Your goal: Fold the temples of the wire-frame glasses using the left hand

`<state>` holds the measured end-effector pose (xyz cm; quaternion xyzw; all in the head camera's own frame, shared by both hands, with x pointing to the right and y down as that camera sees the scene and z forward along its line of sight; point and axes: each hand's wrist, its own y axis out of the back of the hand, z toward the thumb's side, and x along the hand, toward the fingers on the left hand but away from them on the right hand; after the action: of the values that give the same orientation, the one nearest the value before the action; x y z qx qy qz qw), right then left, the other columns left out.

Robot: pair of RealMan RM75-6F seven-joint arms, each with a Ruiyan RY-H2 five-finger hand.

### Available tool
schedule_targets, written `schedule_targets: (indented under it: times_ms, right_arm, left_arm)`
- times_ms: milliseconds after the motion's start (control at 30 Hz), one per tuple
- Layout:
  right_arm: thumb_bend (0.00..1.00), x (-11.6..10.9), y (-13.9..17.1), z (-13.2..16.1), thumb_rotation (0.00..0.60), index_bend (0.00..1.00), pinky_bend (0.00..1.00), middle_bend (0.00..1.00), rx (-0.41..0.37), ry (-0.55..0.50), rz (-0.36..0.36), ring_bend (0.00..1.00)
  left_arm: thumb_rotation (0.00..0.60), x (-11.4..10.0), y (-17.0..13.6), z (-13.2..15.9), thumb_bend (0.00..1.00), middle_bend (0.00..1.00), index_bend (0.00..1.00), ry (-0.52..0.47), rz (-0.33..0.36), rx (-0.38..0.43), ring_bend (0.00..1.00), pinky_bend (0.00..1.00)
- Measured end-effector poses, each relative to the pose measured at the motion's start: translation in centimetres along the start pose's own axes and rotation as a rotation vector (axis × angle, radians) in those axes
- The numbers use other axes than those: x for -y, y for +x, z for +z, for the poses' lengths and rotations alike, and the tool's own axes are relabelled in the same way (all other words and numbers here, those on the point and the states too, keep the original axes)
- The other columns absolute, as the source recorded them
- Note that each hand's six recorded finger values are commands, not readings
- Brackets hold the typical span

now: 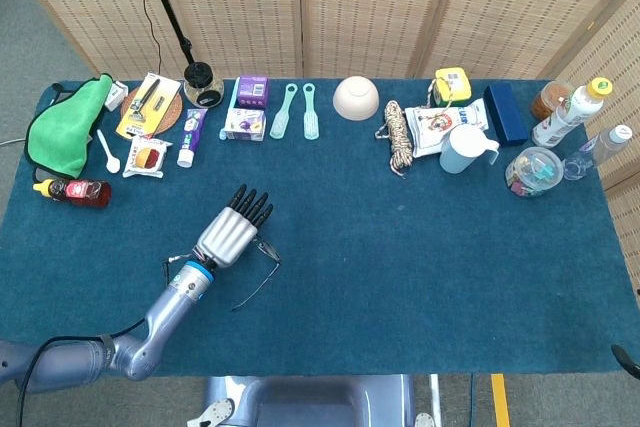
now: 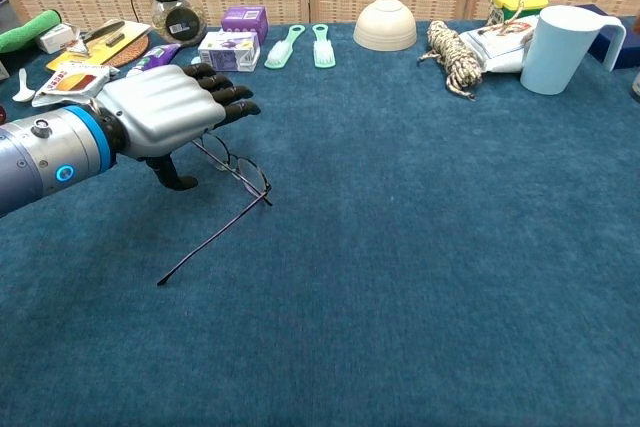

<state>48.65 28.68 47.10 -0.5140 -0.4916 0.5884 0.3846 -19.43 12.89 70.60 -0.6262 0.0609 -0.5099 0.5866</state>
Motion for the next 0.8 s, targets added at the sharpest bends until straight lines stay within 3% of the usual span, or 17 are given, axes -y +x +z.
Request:
schedule_targets:
  times_ms: [433, 600, 800]
  right_arm:
    - [0.0, 0.3, -0.2, 0.1, 0.6, 0.25, 0.22, 0.12, -0.007, -0.009, 0.006, 0.15]
    - [0.0, 0.3, -0.2, 0.0, 0.6, 0.25, 0.22, 0.12, -0.006, -0.015, 0.005, 0.15]
    - [0.0, 0.4, 0.0, -0.4, 0.6, 0.25, 0.22, 0.12, 0.002, -0.019, 0.007, 0.15]
  left_arm:
    - [0.488, -3.0, -3.0, -0.1, 0.23, 0.0, 0.0, -0.247, -0.02, 0.042, 0.0, 0.0]
    - [0.486, -4.3, -4.5, 1.8, 0.23, 0.0, 0.0, -0.3, -0.032, 0.1, 0.0, 0.0]
    - [0.484, -4.9, -5.4, 3.4, 0.23, 0.0, 0.0, -0.342, -0.062, 0.105, 0.0, 0.0]
